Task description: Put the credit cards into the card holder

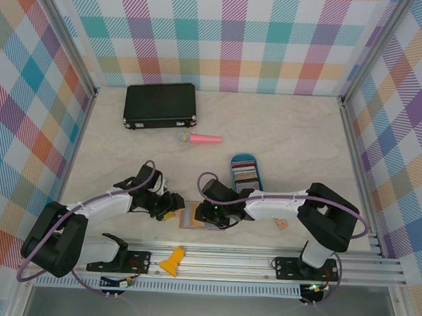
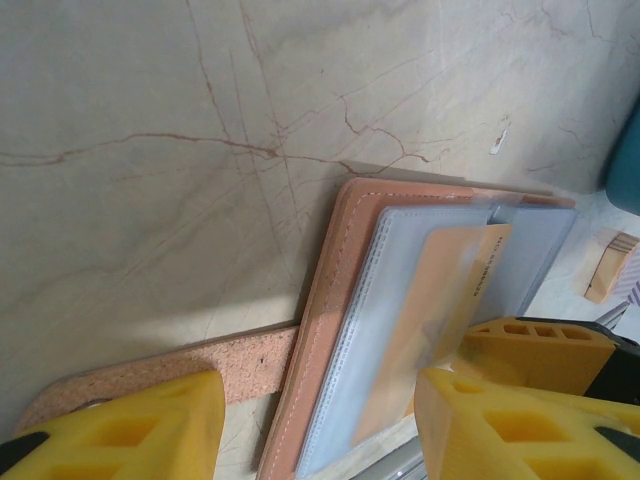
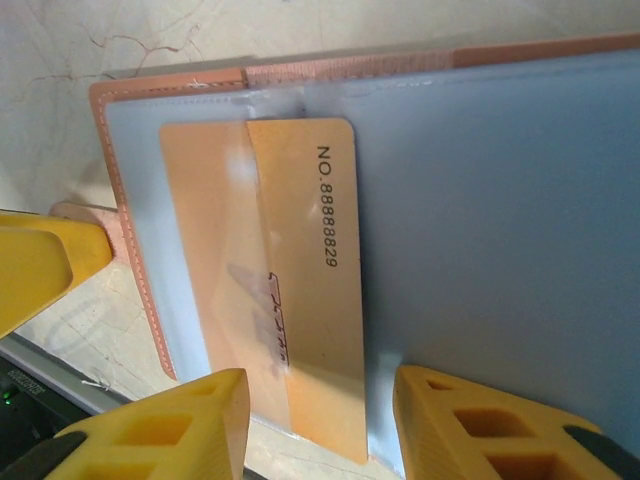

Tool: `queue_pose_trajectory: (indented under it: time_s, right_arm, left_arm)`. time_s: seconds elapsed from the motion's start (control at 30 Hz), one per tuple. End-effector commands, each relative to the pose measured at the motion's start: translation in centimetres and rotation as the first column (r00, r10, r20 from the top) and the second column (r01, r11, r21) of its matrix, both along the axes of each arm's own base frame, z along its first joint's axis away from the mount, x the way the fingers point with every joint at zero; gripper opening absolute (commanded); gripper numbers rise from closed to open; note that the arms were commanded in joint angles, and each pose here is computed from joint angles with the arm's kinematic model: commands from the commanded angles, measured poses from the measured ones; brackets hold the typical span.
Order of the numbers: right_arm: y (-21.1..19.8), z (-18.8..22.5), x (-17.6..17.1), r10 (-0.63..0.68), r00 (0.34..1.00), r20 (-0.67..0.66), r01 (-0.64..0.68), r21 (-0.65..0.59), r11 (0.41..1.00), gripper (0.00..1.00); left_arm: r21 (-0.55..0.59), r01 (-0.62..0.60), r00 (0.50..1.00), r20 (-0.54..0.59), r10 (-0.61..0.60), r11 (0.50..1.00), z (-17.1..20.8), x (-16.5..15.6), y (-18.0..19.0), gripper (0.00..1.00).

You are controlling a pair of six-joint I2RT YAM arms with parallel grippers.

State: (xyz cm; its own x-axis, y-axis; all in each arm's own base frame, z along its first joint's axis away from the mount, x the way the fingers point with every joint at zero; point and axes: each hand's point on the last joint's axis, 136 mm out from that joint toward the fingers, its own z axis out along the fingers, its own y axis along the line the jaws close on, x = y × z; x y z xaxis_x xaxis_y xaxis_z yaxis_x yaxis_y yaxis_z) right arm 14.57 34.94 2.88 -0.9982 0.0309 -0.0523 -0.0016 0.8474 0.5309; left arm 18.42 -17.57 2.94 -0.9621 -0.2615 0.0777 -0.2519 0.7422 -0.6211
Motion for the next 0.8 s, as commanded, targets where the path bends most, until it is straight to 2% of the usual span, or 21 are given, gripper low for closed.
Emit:
queue_pose_trajectory:
  time_s: [0.0, 0.27, 0.43, 0.5, 0.67, 0.77]
  right_arm:
    - [-2.0, -1.2, -1.1, 0.031, 0.999, -0.031, -0.034, -0.111, 0.993, 0.45]
    - [-2.5, 1.5, 0.0, 0.066, 0.996, 0.06, -0.057, -0.149, 0.987, 0.47]
    - [-3.8, 3.1, 0.7, 0.102, 0.989, 0.106, -0.075, -0.234, 0.969, 0.4]
    - [-3.9, 3.3, 0.9, 0.119, 0.987, 0.104, -0.087, -0.268, 0.959, 0.35]
    - [-4.5, 3.3, 1.4, 0.119, 0.989, 0.085, -0.081, -0.361, 0.929, 0.13]
    - [-4.4, 3.1, 1.4, 0.135, 0.988, 0.07, -0.098, -0.385, 0.918, 0.05]
  left_arm:
    - [0.132, -0.011, 0.995, -0.1, 0.025, 0.991, -2.6, -2.2, 2.4, 0.54]
    - [0.134, -0.012, 0.994, -0.109, 0.027, 0.991, -2.7, -2.2, 2.4, 0.54]
    - [0.127, -0.01, 0.995, -0.1, 0.023, 0.992, -2.5, -2.1, 2.3, 0.54]
    - [0.126, -0.011, 0.995, -0.095, 0.024, 0.992, -2.4, -2.1, 2.3, 0.54]
    - [0.115, -0.01, 0.996, -0.088, 0.02, 0.993, -2.2, -2.1, 2.2, 0.55]
    - [0.112, -0.008, 0.996, -0.086, 0.018, 0.994, -2.2, -2.1, 2.1, 0.55]
